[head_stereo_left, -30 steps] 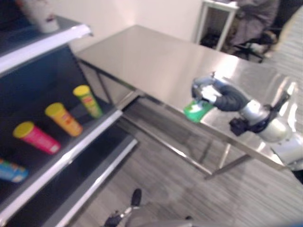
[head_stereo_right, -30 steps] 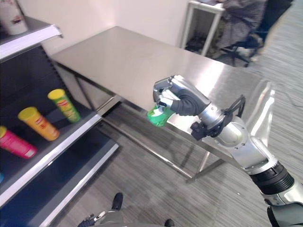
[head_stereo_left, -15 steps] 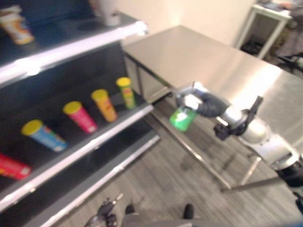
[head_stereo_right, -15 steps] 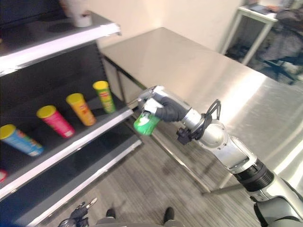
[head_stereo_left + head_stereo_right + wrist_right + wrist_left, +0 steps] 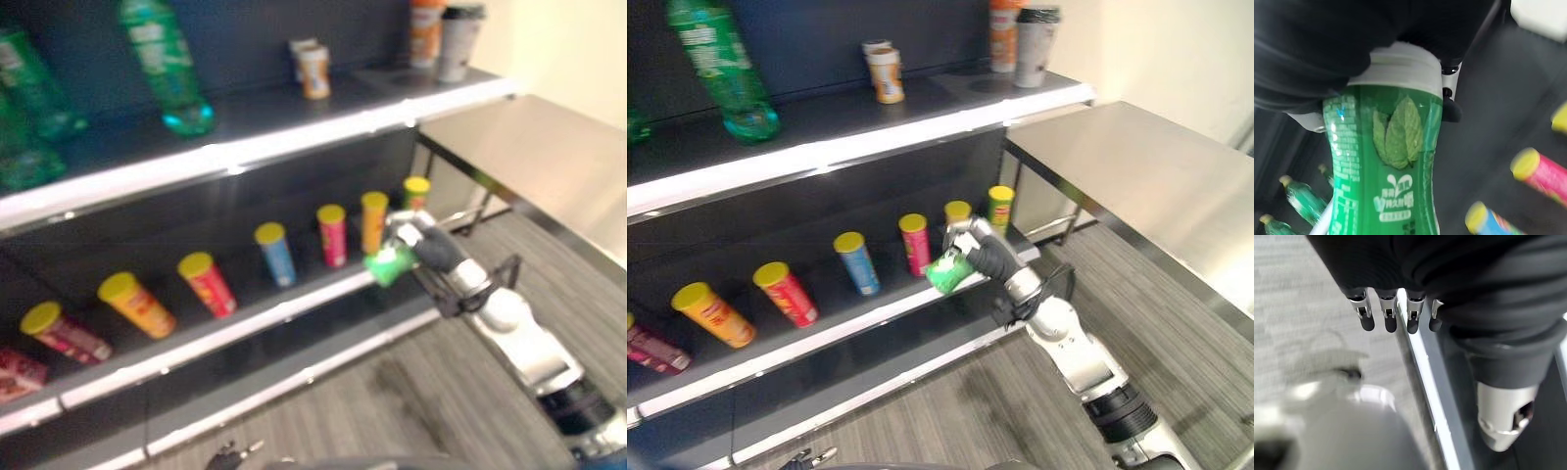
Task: Put the goods on the table back onto the shelves and tidy them up.
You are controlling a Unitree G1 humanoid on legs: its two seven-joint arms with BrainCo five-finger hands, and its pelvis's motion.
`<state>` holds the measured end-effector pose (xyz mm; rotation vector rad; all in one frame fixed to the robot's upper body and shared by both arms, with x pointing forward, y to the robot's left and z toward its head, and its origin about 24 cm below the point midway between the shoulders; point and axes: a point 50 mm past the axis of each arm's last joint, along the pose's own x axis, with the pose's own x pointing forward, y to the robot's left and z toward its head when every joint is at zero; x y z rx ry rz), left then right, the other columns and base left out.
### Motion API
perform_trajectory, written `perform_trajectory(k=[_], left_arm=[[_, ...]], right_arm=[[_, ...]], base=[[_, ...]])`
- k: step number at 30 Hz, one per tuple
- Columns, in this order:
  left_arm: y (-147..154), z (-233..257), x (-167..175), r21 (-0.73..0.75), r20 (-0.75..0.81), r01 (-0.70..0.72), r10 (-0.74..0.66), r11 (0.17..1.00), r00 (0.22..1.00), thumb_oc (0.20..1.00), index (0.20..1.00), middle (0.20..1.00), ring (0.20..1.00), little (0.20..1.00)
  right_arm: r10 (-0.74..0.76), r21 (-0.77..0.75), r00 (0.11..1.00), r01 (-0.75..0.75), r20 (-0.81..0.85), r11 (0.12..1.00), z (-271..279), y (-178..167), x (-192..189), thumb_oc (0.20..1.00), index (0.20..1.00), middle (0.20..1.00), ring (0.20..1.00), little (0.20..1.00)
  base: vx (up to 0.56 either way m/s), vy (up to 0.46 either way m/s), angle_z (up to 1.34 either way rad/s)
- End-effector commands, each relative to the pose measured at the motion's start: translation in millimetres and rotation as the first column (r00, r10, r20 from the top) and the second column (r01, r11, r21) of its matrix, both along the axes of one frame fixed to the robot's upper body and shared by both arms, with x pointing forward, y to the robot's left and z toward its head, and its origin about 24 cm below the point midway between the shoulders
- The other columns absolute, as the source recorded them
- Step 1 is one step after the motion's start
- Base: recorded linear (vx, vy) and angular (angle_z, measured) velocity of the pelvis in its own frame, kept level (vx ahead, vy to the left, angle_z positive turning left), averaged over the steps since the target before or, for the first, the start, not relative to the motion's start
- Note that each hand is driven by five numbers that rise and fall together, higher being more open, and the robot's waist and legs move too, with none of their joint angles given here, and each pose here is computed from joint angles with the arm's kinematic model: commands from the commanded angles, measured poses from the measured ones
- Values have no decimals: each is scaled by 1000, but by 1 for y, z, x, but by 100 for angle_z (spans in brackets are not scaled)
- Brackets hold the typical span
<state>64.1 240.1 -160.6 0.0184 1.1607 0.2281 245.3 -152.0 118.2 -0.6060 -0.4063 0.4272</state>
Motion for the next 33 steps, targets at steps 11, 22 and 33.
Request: perform_trajectory(k=[11,22,33], left_arm=[[-5,-4,-8,-13,-38,-11,10,1000,999,1000,1000,1000,1000,1000],[14,2,5,40,21,-137,136,990,990,1000,1000,1000,1000,1000],[-7,3,25,-23,81,-101,102,995,992,1000,1000,1000,1000,1000]], right_arm=[[-13,-2,963,14,269,1000,56,-14,3,200,200,200,200,200],[68,-2,952,-70,298,998,67,-1,1,200,200,200,200,200],[240,-60,932,-232,271,971,69,28,4,200,200,200,200,200]], base=[[4,123,11],[219,-370,20],[154,-335,-12]])
